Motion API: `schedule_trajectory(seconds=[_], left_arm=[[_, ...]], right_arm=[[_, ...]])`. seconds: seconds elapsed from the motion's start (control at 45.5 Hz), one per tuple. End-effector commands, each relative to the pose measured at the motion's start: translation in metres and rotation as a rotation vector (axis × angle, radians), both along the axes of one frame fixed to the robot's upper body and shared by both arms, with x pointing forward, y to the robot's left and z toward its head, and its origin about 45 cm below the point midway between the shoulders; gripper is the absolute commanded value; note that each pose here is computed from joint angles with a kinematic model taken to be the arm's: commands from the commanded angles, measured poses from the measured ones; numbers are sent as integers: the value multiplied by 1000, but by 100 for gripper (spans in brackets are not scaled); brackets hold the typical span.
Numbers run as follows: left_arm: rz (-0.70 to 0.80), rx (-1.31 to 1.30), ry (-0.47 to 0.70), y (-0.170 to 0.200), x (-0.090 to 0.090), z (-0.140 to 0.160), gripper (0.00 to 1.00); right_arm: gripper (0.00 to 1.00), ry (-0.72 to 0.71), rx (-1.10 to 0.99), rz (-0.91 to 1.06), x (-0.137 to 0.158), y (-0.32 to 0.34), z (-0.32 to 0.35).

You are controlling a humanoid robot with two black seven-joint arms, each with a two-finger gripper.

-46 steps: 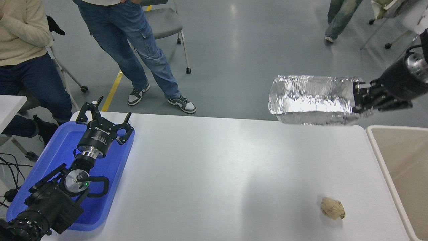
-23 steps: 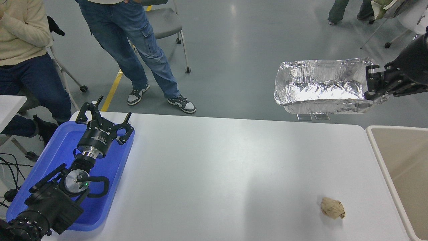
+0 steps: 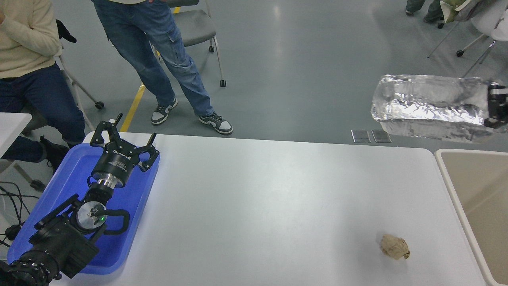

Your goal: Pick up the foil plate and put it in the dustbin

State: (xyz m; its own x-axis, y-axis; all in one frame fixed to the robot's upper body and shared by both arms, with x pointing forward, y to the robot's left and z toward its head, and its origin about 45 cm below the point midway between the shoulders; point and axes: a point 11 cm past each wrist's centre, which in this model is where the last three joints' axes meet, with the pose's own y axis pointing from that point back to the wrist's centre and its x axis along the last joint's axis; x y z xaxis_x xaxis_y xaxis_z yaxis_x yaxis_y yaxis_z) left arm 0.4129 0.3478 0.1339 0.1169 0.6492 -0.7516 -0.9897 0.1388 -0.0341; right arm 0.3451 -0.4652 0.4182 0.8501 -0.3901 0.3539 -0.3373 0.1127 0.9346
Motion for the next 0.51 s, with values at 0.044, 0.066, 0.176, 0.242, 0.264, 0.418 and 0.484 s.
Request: schedule_trajectory(seconds=[0.044, 0.066, 0.176, 0.242, 0.264, 0.418, 0.484], left_arm=[[-1, 1, 0, 0, 0, 0, 100], [1, -1, 0, 0, 0, 0, 100], [-1, 1, 0, 0, 0, 0, 100], [0, 0, 0, 0, 0, 0, 100], [0, 0, 0, 0, 0, 0, 100], [0, 0, 0, 0, 0, 0, 100], [-1, 1, 0, 0, 0, 0, 100]], right_arm=[[0, -2, -59, -146, -21, -63, -5], [0, -1, -63, -157, -23, -68, -7], [0, -13, -52, -211, -34, -88, -12], [0, -30, -39, -251, -42, -102, -14], [0, -38, -39, -262, -44, -107, -14], [0, -28, -81, -334, -57, -138, -24], [0, -33, -98, -369, -64, -153, -28]])
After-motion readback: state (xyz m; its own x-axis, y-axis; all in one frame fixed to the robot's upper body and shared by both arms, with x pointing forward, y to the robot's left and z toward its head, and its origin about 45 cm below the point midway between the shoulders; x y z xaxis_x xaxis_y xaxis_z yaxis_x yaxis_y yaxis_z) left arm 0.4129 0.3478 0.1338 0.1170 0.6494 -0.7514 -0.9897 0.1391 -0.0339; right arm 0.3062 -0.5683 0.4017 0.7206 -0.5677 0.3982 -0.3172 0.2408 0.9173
